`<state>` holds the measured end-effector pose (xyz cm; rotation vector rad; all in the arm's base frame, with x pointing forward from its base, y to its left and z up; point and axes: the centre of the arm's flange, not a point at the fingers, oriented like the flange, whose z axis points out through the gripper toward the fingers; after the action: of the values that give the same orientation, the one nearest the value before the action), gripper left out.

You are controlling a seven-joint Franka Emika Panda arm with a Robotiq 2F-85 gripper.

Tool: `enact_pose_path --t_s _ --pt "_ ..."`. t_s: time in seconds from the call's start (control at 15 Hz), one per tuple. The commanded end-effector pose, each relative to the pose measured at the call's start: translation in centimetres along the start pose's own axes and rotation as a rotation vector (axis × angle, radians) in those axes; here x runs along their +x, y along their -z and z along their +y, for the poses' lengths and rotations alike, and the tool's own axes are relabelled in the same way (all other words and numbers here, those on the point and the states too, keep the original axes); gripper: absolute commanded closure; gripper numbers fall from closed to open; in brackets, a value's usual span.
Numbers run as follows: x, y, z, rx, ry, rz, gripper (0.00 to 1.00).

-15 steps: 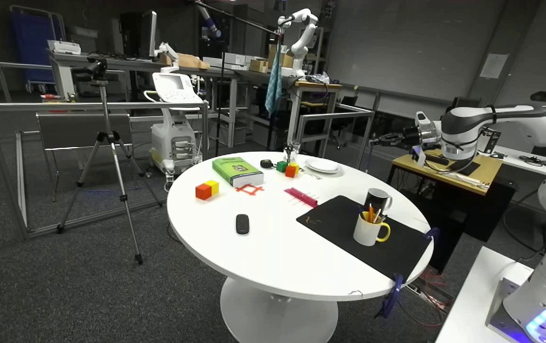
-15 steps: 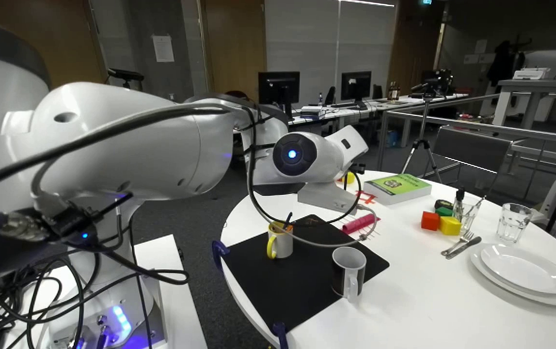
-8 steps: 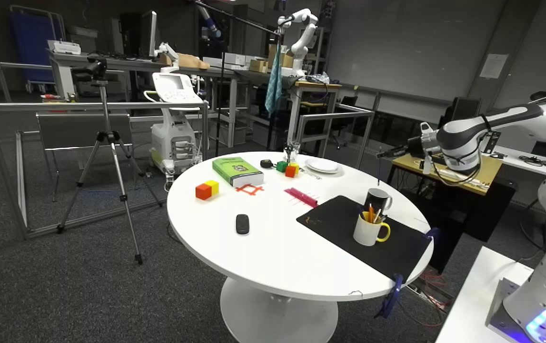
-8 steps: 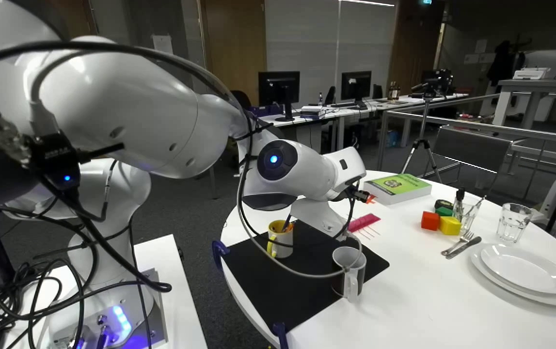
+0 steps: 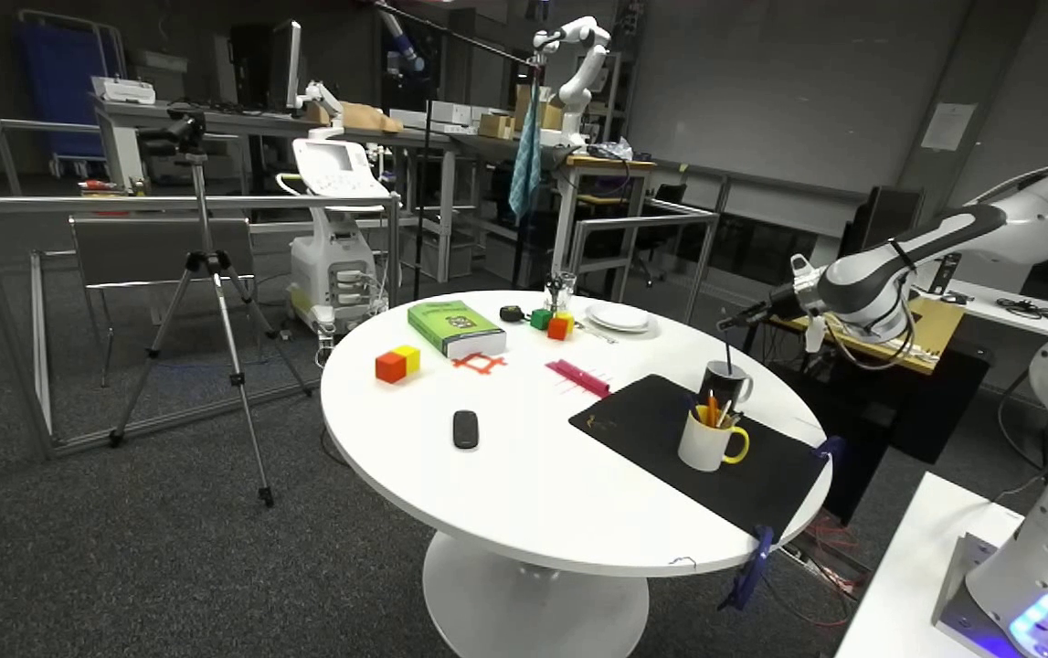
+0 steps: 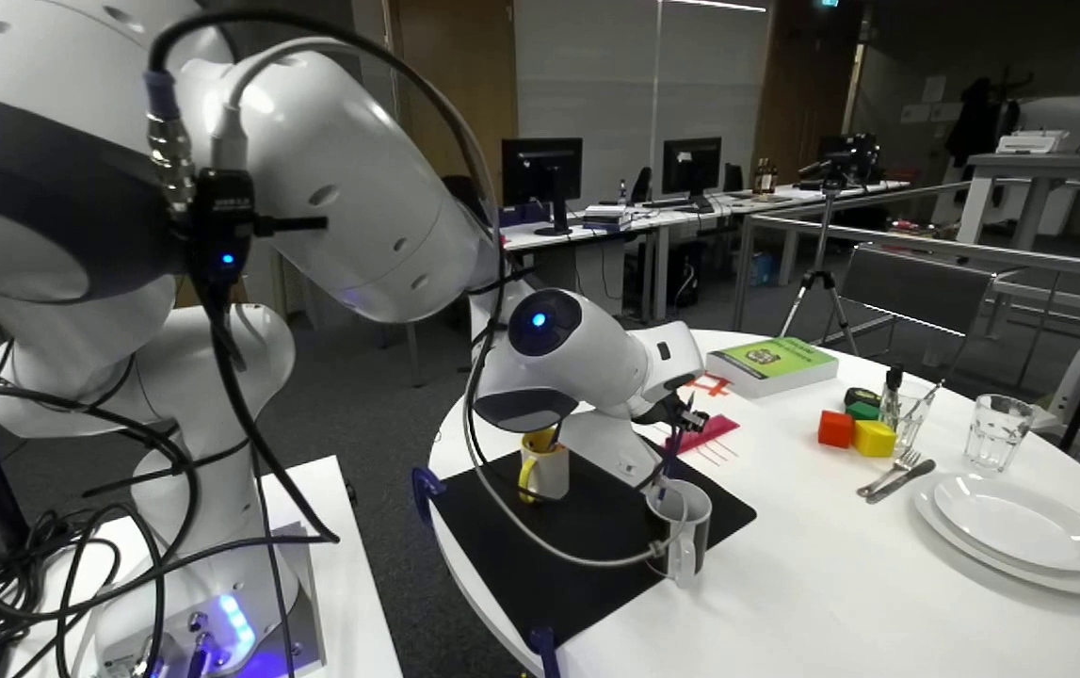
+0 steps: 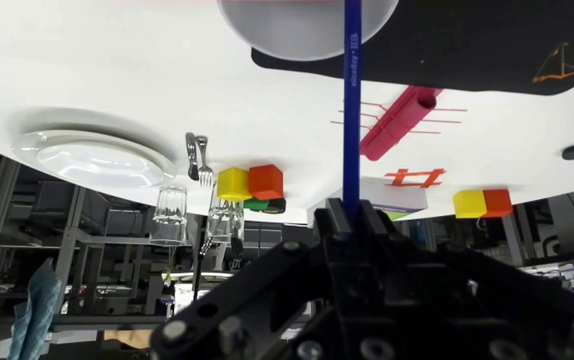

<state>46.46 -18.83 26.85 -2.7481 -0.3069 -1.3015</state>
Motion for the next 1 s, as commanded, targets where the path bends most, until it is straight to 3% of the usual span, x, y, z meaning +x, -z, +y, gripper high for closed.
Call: enact_pose_path --t_s 0.0,0.67,0.73,0.8,0.93 --pt "0.7 -3.6 -0.6 -0.039 0.038 -0.025 0.98" --pt "-0.6 -7.4 -1.1 -0.033 0.108 -0.119 0.98" --pt "-0.8 -7.5 -1.2 -0.031 0.114 -0.128 0.66" --pt "-0.9 -7.5 -1.3 -0.026 0.118 -0.135 0.65" --pt "-1.1 -7.6 -1.5 -0.017 0.123 -0.146 0.51"
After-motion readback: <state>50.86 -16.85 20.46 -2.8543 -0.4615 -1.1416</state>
